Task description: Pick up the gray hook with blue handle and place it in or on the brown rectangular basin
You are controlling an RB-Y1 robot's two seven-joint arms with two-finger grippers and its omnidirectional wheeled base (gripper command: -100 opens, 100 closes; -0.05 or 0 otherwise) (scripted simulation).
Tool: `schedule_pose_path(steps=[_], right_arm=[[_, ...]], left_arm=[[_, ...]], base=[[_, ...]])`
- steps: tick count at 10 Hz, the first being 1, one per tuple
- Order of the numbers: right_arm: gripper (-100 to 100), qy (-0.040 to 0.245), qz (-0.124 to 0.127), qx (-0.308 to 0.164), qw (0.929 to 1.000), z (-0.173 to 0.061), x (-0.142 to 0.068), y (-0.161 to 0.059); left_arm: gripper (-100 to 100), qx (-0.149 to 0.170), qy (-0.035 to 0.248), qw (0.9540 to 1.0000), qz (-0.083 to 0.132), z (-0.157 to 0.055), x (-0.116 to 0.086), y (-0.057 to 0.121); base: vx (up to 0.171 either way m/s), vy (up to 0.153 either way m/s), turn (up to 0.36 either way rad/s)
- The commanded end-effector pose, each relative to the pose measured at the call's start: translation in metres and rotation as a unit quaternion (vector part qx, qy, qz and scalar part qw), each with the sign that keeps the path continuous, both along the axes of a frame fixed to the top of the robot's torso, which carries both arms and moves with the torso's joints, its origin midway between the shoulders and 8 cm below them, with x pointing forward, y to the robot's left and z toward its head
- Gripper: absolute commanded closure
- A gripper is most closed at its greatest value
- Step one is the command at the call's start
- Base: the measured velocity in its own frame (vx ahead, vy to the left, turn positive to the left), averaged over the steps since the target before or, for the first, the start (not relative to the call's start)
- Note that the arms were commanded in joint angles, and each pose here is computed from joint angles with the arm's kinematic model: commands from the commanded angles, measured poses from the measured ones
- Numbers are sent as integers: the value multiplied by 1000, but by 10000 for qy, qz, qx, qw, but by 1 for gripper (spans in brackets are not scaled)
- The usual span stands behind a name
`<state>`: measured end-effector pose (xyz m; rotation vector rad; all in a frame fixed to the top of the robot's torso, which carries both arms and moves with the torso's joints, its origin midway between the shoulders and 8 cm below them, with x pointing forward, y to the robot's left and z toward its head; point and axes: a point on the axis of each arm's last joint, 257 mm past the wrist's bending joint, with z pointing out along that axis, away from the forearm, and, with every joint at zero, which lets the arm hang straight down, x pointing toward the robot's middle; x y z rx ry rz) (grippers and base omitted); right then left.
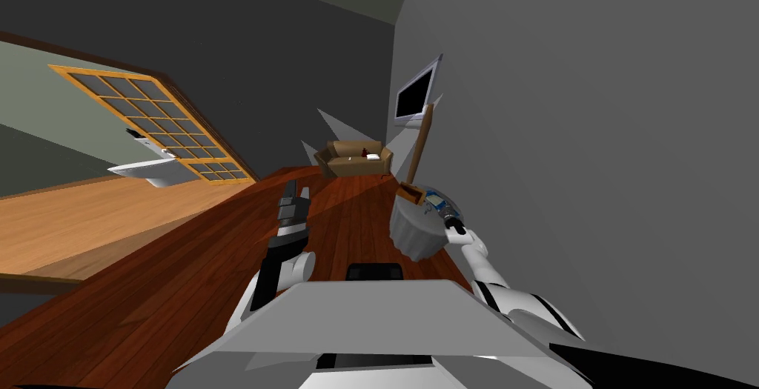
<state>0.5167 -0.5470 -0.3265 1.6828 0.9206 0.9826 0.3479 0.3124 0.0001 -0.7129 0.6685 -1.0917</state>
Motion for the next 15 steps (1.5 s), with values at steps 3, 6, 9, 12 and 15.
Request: schedule_pose_path(steps=[3,6,9,12,15], right_arm=[[-100,301,327,-1023,9938,2,-8,-9],[-100,510,552,-1681,9829,1,-15,-14],[-100,791,933,-2630,9570,-1,-28,-22],[-100,1017,1220,-3292,9308,-3,-34,-24],[-100,1258,1545,-3985,8953,-8,-41,-24]], left_arm=[[0,0,0,10000,0,0,0,0],[0,0,1,10000,1,0,0,0],[0,0,1,10000,1,0,0,0],[0,0,1,10000,1,0,0,0],[0,0,1,10000,0,0,0,0]], base=[[-6,-29,63],[-7,-21,70],[4,-4,92],[3,-2,47],[4,-5,93]])
